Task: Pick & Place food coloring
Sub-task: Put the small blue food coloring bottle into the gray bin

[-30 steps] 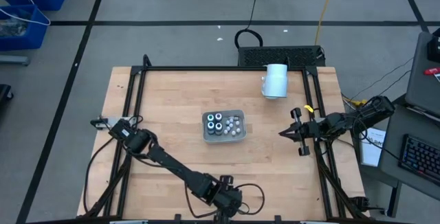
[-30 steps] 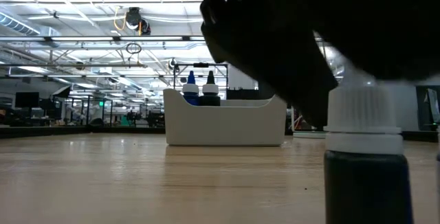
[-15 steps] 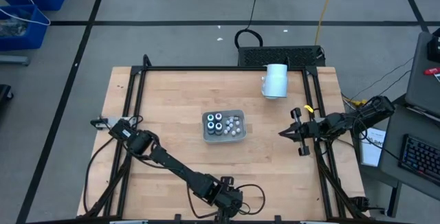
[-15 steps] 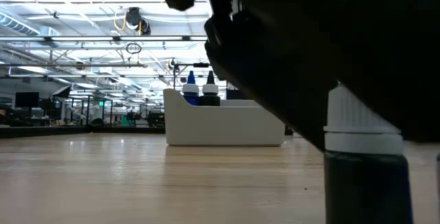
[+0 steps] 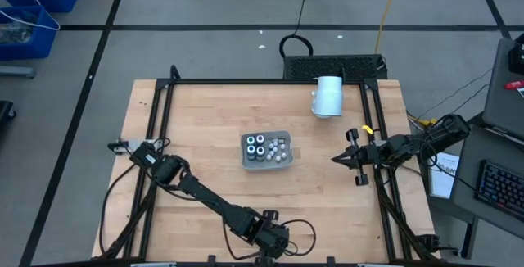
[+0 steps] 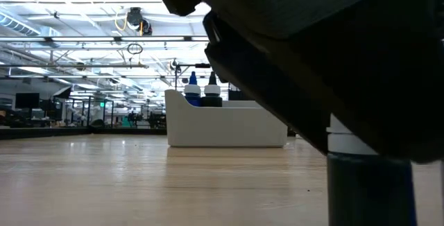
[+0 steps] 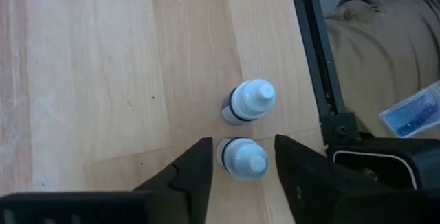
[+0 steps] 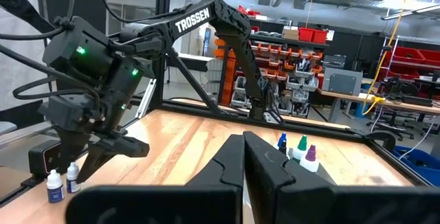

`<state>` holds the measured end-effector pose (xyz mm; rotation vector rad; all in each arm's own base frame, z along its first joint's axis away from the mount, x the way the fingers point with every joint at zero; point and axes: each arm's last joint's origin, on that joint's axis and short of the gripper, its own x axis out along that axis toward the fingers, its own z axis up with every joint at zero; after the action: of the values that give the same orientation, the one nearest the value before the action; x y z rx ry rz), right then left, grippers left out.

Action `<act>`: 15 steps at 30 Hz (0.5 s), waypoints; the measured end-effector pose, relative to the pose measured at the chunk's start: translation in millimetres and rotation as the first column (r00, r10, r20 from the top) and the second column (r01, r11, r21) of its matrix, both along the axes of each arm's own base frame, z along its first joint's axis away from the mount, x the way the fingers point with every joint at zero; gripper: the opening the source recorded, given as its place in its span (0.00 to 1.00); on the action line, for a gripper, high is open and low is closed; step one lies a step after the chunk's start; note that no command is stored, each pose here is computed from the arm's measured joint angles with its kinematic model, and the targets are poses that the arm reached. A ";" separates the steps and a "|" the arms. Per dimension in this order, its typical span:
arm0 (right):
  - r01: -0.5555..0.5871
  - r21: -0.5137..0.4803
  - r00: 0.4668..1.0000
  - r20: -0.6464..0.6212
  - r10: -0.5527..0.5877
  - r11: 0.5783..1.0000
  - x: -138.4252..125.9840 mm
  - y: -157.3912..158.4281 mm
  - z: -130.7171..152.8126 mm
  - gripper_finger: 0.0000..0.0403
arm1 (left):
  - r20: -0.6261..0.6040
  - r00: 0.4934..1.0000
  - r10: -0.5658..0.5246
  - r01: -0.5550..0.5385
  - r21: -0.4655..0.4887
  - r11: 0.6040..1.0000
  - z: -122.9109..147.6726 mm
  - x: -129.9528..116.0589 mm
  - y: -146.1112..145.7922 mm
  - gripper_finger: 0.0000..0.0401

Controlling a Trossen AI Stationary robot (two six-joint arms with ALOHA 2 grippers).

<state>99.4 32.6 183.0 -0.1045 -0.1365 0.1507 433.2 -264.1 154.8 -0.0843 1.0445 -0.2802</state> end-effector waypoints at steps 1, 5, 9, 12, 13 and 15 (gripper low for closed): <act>0.000 0.000 1.000 0.000 0.000 1.000 0.0 0.0 0.0 0.00 | -0.001 1.000 0.000 0.000 0.000 1.000 0.0 -0.1 0.0 0.37; 0.000 0.000 1.000 0.000 0.000 1.000 0.0 0.0 0.0 0.00 | -0.011 1.000 -0.011 0.011 -0.017 1.000 0.0 0.2 0.4 0.27; 0.000 0.000 1.000 0.000 0.000 1.000 0.0 0.0 0.0 0.00 | -0.020 0.999 -0.038 0.037 -0.030 0.999 0.4 1.6 3.4 0.18; 0.000 -0.001 1.000 -0.002 0.000 1.000 0.0 0.0 -0.2 0.00 | -0.040 0.997 -0.059 0.058 -0.011 0.998 1.0 1.5 8.4 0.16; 0.000 -0.001 1.000 -0.002 0.000 1.000 0.0 0.0 -0.2 0.00 | -0.051 0.997 -0.066 0.066 0.003 0.998 3.3 0.3 11.0 0.16; 0.000 0.000 1.000 -0.002 0.000 1.000 0.0 0.0 -0.2 0.00 | -0.069 0.995 -0.070 0.072 0.041 0.997 9.7 -2.2 17.9 0.16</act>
<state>99.4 32.6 182.9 -0.1047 -0.1346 0.1505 431.0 -246.2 164.5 -0.0177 1.1220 -0.3208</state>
